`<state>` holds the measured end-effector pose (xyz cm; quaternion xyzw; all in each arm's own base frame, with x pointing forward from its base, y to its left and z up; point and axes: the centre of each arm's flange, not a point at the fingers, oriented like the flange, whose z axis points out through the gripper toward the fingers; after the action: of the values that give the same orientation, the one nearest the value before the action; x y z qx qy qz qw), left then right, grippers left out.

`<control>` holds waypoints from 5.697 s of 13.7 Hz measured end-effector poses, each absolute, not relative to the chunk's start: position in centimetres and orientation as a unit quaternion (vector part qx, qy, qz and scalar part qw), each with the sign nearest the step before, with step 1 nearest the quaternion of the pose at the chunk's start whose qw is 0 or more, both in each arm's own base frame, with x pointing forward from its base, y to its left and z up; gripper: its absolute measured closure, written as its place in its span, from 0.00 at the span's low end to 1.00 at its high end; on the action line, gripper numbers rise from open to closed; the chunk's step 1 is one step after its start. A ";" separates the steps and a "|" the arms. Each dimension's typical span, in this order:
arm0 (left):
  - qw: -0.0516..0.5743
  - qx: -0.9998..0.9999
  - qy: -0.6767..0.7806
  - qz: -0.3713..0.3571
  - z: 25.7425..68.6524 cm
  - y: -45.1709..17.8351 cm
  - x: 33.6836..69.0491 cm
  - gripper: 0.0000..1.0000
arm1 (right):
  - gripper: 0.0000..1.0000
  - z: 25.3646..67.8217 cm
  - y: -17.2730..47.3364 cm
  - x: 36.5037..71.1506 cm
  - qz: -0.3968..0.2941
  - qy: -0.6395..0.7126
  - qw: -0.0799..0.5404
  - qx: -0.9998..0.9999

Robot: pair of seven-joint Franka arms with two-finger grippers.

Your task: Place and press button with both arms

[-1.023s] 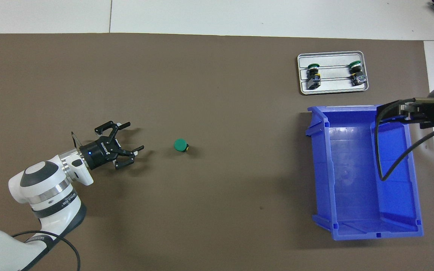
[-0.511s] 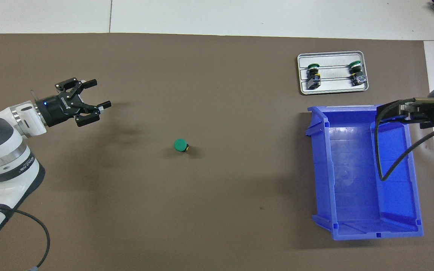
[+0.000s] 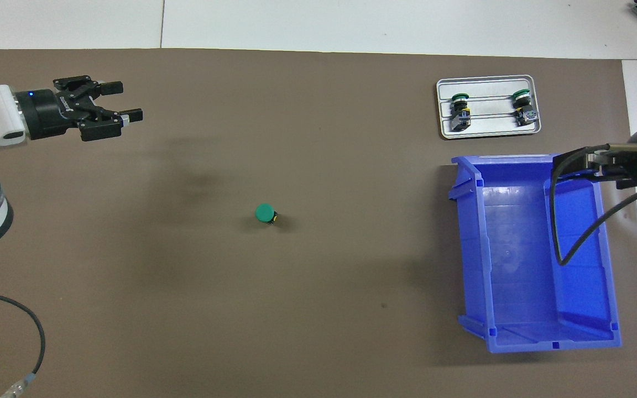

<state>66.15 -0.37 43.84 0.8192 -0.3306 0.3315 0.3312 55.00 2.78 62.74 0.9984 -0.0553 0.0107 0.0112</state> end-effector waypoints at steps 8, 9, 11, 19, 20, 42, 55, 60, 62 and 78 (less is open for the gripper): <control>0.194 0.929 -0.284 0.139 57.1 -2.3 63.9 0.01 | 0.00 62.7 2.8 55.0 0.011 -0.055 0.011 0.998; 0.164 0.941 -0.266 0.128 58.1 -2.9 63.4 0.00 | 0.00 62.7 2.8 55.0 0.011 -0.055 0.011 0.998; 0.128 0.958 -0.235 0.103 59.6 -3.8 62.1 0.00 | 0.00 62.7 2.8 55.0 0.011 -0.055 0.011 0.998; 0.022 0.992 -0.125 -0.022 60.4 -4.8 57.6 0.00 | 0.00 62.7 2.8 55.0 0.011 -0.055 0.011 0.998; 0.021 0.992 -0.116 -0.039 59.7 -4.9 57.0 0.00 | 0.00 62.7 2.8 55.0 0.011 -0.055 0.011 0.998; 0.001 0.997 -0.081 0.018 60.8 -5.4 56.3 0.38 | 0.00 62.7 2.8 55.0 0.011 -0.055 0.011 0.998; 0.021 0.999 -0.025 0.043 50.0 -29.0 56.2 0.99 | 0.00 62.7 2.8 55.0 0.011 -0.055 0.011 0.998; 0.017 0.999 -0.030 0.032 42.5 -30.1 55.1 0.99 | 0.00 62.7 2.8 55.0 0.011 -0.055 0.011 0.998; 0.018 0.999 -0.026 0.033 40.4 -31.7 54.2 0.99 | 0.00 62.7 2.8 55.0 0.011 -0.055 0.011 0.998; 0.008 1.000 -0.022 0.013 37.2 -33.8 51.7 0.99 | 0.00 62.7 2.8 55.0 0.011 -0.055 0.011 0.998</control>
<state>51.66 -33.79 37.22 0.9996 -0.0221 0.0130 0.0081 55.00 2.79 62.74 0.9984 -0.0552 0.0107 0.0112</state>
